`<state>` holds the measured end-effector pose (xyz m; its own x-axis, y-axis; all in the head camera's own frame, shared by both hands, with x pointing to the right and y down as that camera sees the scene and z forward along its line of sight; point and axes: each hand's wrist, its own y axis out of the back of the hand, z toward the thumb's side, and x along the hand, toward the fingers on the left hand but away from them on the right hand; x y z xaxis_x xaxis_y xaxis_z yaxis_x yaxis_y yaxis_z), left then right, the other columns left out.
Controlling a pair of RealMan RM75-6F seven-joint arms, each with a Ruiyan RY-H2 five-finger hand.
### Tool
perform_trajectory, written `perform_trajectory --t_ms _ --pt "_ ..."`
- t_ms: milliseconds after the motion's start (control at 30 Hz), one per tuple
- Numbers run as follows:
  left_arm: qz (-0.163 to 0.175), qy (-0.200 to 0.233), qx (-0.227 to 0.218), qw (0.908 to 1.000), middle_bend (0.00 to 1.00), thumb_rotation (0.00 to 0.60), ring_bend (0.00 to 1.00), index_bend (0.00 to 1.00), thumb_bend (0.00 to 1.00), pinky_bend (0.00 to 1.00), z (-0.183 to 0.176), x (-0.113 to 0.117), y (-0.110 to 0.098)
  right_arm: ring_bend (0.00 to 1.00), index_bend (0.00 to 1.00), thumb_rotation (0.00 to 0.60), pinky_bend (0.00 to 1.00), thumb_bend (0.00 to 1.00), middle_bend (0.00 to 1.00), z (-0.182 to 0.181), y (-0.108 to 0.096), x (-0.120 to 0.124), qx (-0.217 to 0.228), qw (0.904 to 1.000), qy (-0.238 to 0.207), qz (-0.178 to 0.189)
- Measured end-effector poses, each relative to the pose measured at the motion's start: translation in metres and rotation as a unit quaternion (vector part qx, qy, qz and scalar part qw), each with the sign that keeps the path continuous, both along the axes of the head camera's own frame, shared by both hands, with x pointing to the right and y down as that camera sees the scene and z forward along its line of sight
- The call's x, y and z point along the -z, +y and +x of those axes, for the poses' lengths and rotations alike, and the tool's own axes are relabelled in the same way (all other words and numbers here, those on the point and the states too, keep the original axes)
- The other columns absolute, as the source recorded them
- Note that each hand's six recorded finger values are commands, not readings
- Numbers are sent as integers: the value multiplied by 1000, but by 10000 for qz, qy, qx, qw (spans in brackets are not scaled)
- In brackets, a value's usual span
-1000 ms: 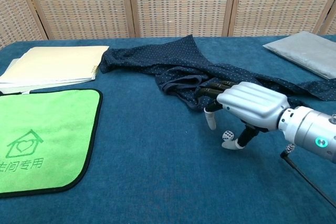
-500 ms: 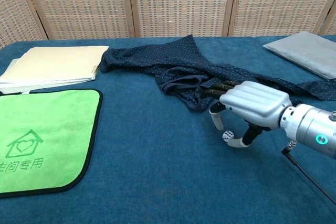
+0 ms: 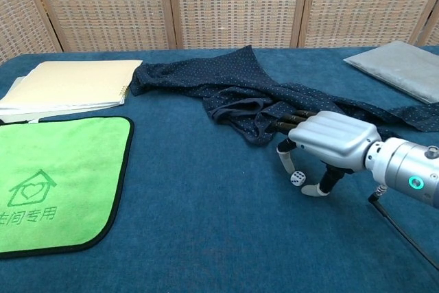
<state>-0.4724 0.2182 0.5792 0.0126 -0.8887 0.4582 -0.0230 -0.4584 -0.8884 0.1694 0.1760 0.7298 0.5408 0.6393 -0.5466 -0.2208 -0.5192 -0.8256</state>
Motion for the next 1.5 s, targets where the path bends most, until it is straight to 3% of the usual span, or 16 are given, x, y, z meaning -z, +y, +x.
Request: perform_trajectory --t_ms 200,567,867,1100,1267,1500 --pt "-18 7 15 10000 0 600 0 0 0 0 -1 -1 0 0 573 600 106 527 167 -2 1 -2 1 10000 55 -17" --pt "-25 -3 11 10000 0 600 0 0 0 0 -1 -1 0 0 570 600 103 533 165 -12 -6 16 43 9997 -99 216" --pt "-23 6 22 10000 0 600 0 0 0 0 -1 -1 0 0 515 600 46 525 123 -12 -46 67 -169 9950 -351 924" --pt "-29 29 28 10000 0 600 0 0 0 0 -1 0 0 0 332 600 3 434 9 -1 -67 106 -420 9913 -355 1195" --pt "15 44 12 10000 0 600 0 0 0 0 0 3 0 0 248 600 0 391 0 15 -63 113 -550 9916 -146 1157" --pt "79 65 25 9999 0 600 0 0 0 0 -1 8 1 0 212 600 0 383 0 51 -42 114 -834 9909 103 1054"
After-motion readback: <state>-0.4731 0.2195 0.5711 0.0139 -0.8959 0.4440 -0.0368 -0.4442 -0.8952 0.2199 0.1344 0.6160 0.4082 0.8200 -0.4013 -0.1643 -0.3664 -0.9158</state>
